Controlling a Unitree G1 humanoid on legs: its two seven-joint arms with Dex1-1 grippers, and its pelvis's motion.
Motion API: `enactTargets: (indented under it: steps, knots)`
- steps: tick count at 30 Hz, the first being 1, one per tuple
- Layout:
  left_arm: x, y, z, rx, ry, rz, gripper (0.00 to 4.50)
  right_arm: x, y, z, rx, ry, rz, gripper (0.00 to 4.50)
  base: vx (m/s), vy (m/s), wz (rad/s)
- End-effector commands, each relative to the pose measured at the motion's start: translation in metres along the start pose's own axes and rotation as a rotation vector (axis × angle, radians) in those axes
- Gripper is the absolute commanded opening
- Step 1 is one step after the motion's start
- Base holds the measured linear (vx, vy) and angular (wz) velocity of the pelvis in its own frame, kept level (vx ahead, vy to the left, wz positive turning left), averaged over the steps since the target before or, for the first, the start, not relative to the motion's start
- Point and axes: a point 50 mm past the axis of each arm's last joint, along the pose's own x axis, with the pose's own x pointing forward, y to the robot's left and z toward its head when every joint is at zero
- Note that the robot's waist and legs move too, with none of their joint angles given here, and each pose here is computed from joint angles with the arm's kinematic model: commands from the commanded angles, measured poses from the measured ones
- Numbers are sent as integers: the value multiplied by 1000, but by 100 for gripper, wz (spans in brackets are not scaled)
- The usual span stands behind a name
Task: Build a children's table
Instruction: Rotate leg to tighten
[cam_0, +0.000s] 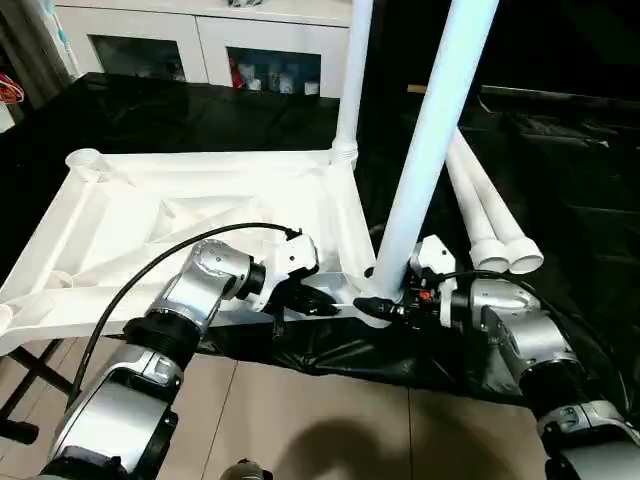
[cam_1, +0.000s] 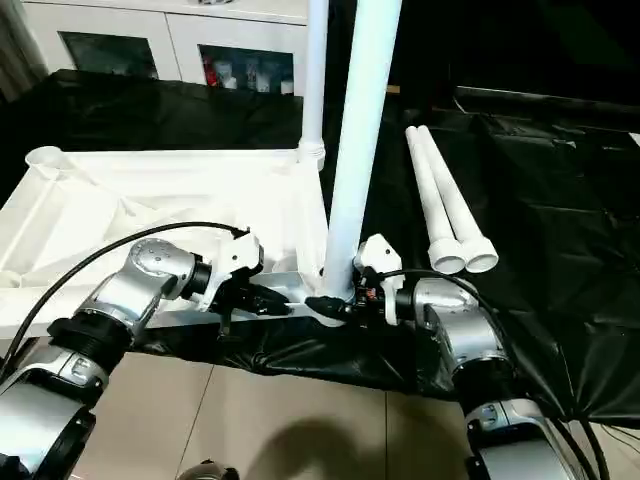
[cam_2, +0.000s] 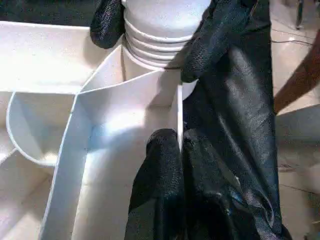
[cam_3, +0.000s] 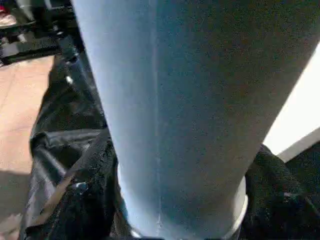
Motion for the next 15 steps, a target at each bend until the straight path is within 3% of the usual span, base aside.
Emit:
enactTargets:
  steps: [1,5,7,12,15]
  knots:
    - [15,4,23,37,-81,74,0,22,10,-9,30,14,-58,272,0,0,0]
    - [23,12,29,15,-95,215,0,33,1,-14,77,21,-295,272,0,0,0]
    - [36,16,40,-4,-128,310,0,44,-5,-18,146,39,-539,271,0,0,0]
    - [51,17,52,-19,-158,387,0,56,-6,-16,200,37,-669,271,0,0,0]
    - [61,12,59,-6,-178,375,0,66,-2,-8,151,8,-661,271,0,0,0]
